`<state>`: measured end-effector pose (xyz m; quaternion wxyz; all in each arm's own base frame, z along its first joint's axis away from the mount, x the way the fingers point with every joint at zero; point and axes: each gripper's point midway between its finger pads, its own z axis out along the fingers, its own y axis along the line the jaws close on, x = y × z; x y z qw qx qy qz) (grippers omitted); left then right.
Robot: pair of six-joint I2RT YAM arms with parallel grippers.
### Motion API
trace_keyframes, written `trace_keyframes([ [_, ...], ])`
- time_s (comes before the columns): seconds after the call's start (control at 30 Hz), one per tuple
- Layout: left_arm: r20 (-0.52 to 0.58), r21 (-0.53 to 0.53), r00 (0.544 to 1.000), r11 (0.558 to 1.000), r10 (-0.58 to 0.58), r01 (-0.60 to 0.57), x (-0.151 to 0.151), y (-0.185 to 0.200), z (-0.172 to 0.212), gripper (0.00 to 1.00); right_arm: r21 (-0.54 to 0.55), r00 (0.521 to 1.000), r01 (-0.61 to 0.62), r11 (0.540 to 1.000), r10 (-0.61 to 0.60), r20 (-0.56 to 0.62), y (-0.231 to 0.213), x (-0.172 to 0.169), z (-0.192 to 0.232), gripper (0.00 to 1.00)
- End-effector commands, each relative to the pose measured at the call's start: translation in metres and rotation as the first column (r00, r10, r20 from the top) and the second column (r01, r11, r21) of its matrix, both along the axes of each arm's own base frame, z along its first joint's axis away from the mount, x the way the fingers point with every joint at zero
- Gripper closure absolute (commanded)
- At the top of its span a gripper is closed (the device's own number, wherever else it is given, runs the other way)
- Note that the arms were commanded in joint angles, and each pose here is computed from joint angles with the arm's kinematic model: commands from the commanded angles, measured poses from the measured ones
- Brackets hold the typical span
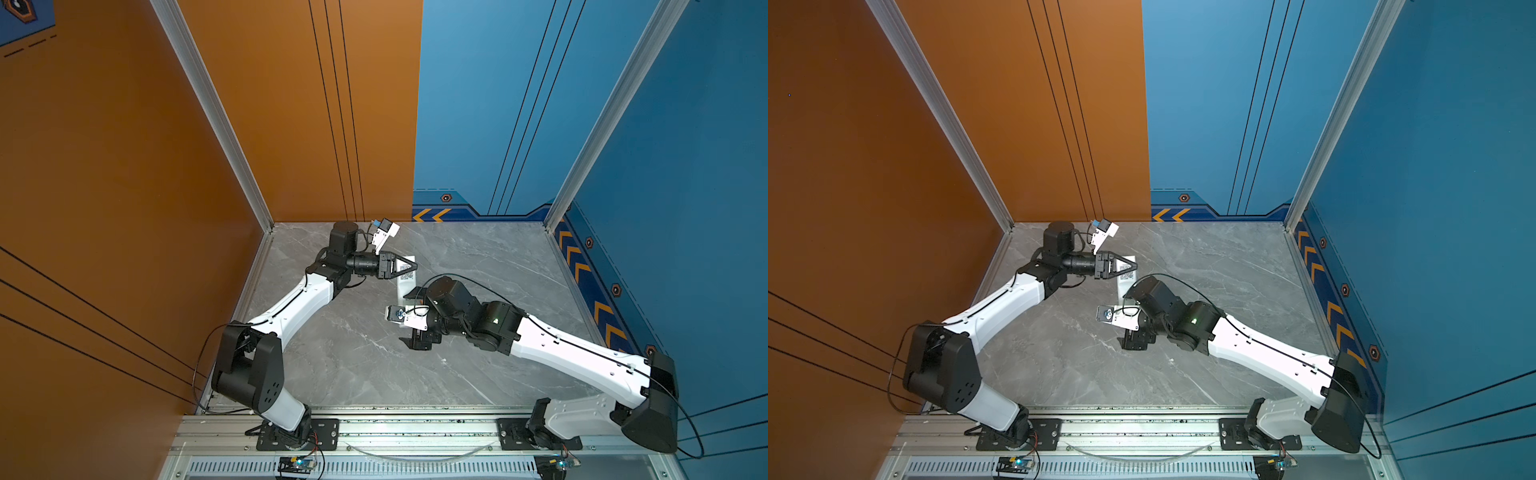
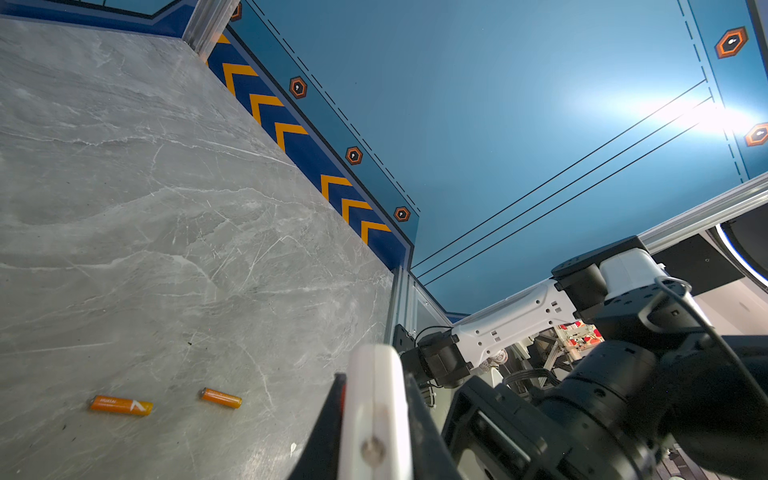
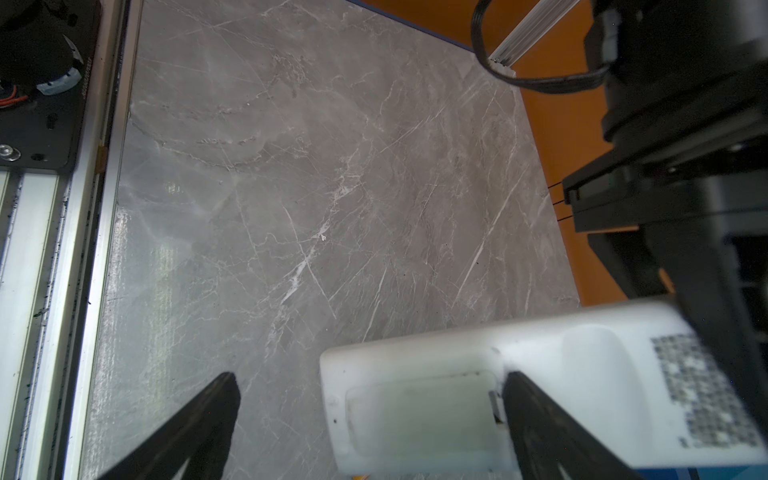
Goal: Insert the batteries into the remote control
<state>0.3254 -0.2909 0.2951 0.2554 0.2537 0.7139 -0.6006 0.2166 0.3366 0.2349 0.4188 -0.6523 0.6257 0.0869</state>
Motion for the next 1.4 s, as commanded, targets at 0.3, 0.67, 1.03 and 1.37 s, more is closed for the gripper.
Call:
trace_keyframes([
  [0.3,0.047,-0.044,0.996,0.996,-0.069,0.071,-0.023,-0.001,0.027,1.0,-0.147,0.997,0.069,0.987,-0.075,-0.03,-0.022,0.006,-0.029,0.03],
  [0.67,0.046,-0.045,0.996,0.996,-0.076,0.078,-0.025,-0.002,0.027,1.0,-0.163,0.996,0.048,0.985,-0.059,-0.061,-0.016,0.002,-0.039,0.03],
  [1.03,0.046,-0.044,0.996,0.996,-0.074,0.076,-0.025,-0.002,0.027,1.0,-0.21,0.995,0.02,0.977,-0.041,-0.095,-0.018,-0.007,-0.051,0.06],
  [1.37,0.046,-0.042,0.997,0.997,-0.068,0.07,-0.023,-0.002,0.025,1.0,-0.254,0.991,-0.021,0.967,-0.015,-0.136,-0.021,-0.022,-0.062,0.09],
])
